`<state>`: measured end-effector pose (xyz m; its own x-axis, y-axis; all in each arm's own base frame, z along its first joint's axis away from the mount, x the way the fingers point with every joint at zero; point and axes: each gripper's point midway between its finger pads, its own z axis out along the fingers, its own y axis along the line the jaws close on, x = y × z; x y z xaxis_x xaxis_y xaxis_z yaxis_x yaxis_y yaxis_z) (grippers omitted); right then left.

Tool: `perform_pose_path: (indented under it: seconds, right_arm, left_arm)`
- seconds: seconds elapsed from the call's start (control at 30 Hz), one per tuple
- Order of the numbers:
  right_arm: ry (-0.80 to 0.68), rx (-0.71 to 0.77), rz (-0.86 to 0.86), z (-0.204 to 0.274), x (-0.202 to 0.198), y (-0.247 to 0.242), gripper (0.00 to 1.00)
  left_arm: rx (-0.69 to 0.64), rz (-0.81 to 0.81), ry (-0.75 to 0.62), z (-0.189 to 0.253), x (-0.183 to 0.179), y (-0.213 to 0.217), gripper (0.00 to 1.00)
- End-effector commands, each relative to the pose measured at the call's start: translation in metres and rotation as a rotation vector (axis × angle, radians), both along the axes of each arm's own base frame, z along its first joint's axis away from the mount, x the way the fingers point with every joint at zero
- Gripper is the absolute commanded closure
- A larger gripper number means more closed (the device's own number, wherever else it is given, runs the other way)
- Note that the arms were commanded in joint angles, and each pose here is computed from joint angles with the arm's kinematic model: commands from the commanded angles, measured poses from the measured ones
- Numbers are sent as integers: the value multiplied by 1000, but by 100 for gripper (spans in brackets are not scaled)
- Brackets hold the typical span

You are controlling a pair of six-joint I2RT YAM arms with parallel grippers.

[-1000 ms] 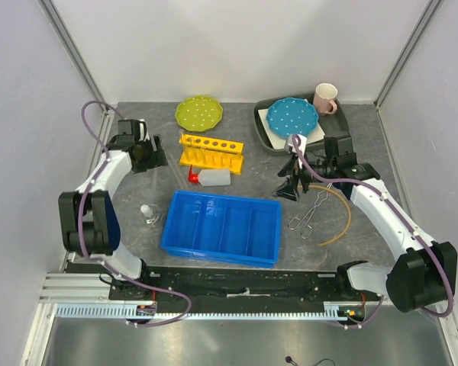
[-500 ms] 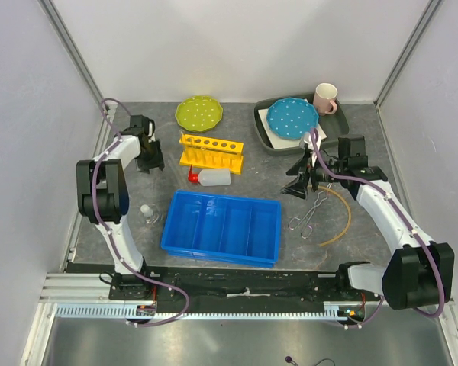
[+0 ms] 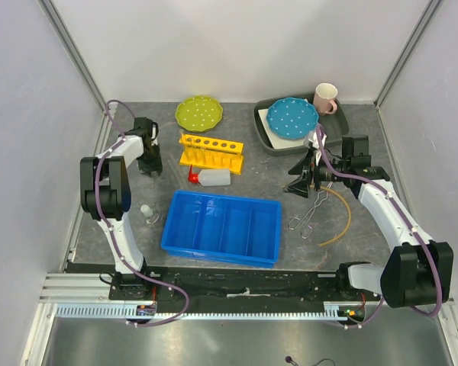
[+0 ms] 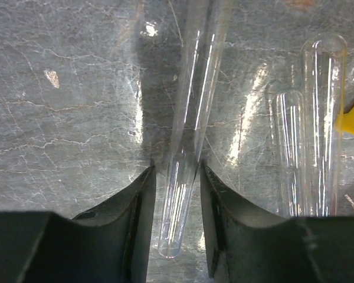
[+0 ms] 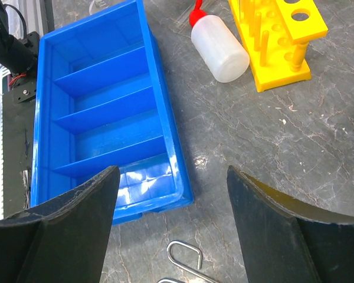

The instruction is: Organize the chemistry lab equipment

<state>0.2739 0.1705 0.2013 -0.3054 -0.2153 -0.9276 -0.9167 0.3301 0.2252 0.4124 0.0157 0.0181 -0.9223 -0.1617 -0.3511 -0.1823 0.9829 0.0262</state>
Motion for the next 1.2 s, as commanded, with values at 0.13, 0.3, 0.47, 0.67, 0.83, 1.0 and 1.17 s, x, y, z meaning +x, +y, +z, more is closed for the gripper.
perform_pose_path:
  seconds: [0.13,0.3,0.47,0.67,0.83,1.0,1.17]
  right_arm:
    - [-31,40,16,5,1,-4,20]
    - [-37,46,7,6,1,-8,20]
    - [-45,57,3,8,0,-11,20]
    - [-60,58,3,12,-1,-12,19]
    - [-77,55,-1,22,1,-12,19]
    - [-44,10,36,28,-5,-15,19]
    - [-38,-28,92,56,-5,-16,14]
  left_arm:
    - [91,-35,-15,10,10,13,76]
    - [114,-23,-95,34,19,17,87]
    - [113,-6,-190,65,21,17,89]
    - [50,-2,-323,105,9,6,90]
    - [-35,-22,-445,138,-18,-11,91]
    - [-229,-155,-562,165,-56,-52,91]
    - [-491,-356,-773,218,-98,-106,92]
